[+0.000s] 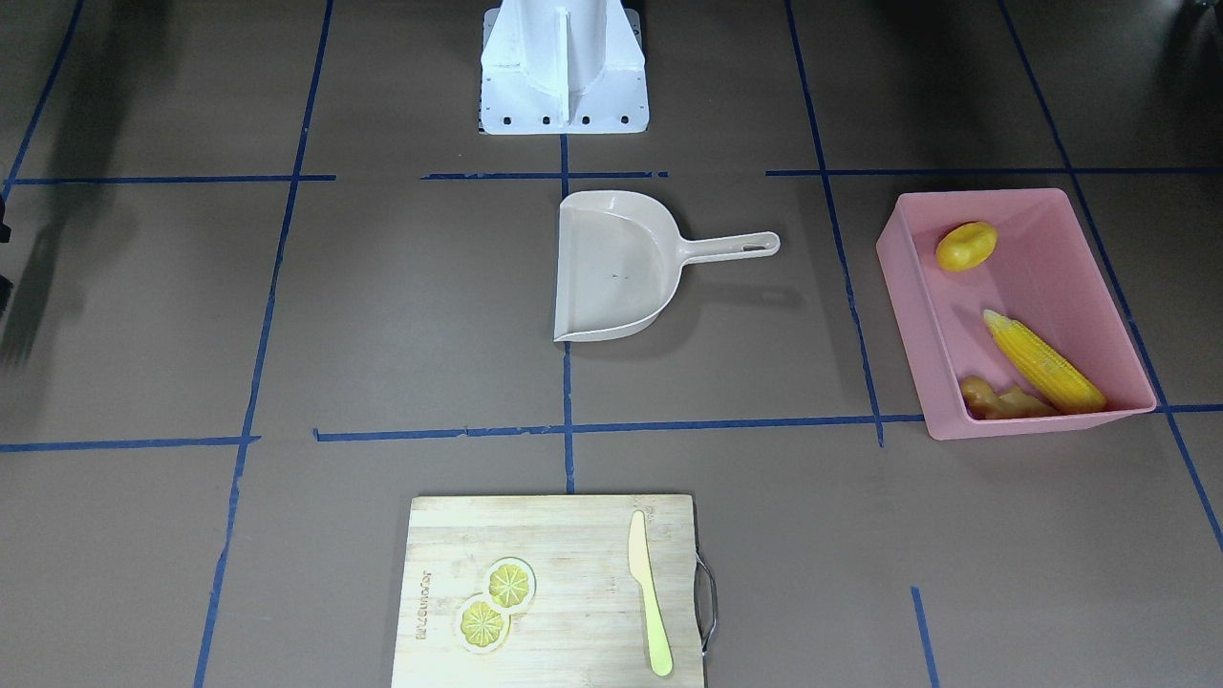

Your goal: Sweep and dump trash into bin

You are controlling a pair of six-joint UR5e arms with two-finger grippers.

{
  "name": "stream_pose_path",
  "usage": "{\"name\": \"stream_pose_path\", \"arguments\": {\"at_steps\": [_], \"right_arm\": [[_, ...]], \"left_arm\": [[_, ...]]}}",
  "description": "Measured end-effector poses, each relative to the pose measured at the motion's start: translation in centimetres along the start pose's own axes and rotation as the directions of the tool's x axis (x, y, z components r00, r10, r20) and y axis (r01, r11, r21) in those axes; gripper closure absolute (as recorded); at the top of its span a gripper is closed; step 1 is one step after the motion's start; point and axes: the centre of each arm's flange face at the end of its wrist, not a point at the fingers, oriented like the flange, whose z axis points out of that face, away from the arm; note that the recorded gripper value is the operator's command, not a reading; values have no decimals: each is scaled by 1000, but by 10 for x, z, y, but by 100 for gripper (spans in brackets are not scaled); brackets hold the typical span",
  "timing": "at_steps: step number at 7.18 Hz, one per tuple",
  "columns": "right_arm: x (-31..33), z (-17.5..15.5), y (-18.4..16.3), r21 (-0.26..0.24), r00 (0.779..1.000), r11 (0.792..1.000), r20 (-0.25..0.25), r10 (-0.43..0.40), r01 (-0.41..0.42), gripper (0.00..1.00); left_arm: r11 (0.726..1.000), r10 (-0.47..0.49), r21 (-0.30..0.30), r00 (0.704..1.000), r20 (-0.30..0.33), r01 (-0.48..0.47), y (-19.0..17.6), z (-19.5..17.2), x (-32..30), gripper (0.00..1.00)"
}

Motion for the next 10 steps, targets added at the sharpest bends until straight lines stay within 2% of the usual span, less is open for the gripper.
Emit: {"name": "stream_pose_path", "arguments": {"at_steps": [1, 3, 4, 7, 9, 10], "right_arm": [[-9, 9, 0, 2, 999, 1000, 26, 25, -25, 97], [-28, 22, 3, -18, 999, 1000, 48, 23, -22, 76], [-32, 26, 5, -27, 999, 1000, 49, 17, -16, 1], [-36, 25, 4, -19, 999, 1000, 50, 0, 1, 0], [-38, 5, -1, 23, 998, 999, 66, -25, 23, 0], [-24, -9, -5, 47, 996, 997, 60, -64, 61, 0]], "left_arm": [[1000, 1, 0, 1000, -1, -1, 1, 0, 0, 0], [1000, 2, 0, 1000, -2, -2, 2, -1, 1, 0], [1000, 2, 0, 1000, -2, -2, 2, -1, 1, 0], [1000, 3, 2, 1000, -2, -3, 2, -2, 2, 0], [1000, 7, 6, 1000, -2, -7, 2, -2, 3, 0], [1000, 10, 10, 1000, -1, -10, 1, -3, 3, 0]]}}
